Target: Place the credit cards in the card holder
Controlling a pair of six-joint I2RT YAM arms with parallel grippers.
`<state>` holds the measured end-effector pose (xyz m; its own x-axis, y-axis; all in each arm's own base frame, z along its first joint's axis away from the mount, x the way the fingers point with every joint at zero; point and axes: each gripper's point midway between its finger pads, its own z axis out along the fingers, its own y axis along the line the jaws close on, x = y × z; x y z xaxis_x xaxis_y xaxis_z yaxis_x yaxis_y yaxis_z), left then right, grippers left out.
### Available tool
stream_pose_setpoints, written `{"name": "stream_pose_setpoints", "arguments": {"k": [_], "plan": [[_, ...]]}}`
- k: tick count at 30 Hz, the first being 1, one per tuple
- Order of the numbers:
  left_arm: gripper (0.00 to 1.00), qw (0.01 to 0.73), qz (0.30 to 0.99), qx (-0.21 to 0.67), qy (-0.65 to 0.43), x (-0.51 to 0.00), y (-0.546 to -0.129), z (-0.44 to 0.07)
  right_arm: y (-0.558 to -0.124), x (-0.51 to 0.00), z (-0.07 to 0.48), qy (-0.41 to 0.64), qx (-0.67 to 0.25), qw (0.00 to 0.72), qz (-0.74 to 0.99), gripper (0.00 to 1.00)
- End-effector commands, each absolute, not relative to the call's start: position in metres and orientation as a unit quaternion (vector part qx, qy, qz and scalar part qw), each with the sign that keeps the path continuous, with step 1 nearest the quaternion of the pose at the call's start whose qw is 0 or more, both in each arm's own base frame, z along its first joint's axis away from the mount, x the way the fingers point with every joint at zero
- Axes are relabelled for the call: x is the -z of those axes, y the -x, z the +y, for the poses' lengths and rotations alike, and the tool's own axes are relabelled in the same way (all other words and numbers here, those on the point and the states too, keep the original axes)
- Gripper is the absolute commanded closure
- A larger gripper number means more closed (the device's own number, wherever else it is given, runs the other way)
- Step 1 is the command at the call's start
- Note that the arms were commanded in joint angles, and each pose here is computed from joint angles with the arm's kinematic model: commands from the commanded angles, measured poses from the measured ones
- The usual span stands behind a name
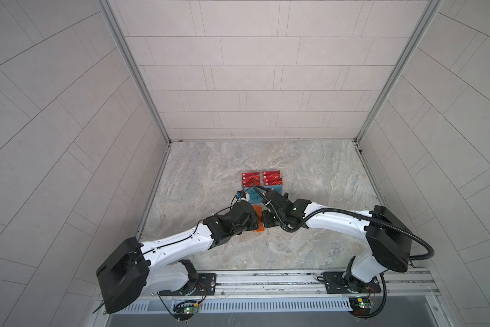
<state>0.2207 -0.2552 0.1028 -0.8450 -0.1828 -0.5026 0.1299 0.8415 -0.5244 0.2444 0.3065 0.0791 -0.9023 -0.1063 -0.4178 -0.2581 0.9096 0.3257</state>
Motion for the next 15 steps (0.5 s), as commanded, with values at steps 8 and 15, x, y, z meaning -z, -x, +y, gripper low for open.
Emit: {"name": "stream_pose_setpoints", "arguments": {"k": [8,15], "plan": [[0.89,0.293,0.904,0.312,0.007,-0.123,-0.224,-0.266,-0.247,-0.071,0.292,0.083,-0.171,0.211,0.959,0.86],[0.88,0.295,0.902,0.315,0.007,-0.125,-0.222,-0.265,-0.247,-0.068,0.277,0.086,-0.148,0.208,0.963,1.0]]}}
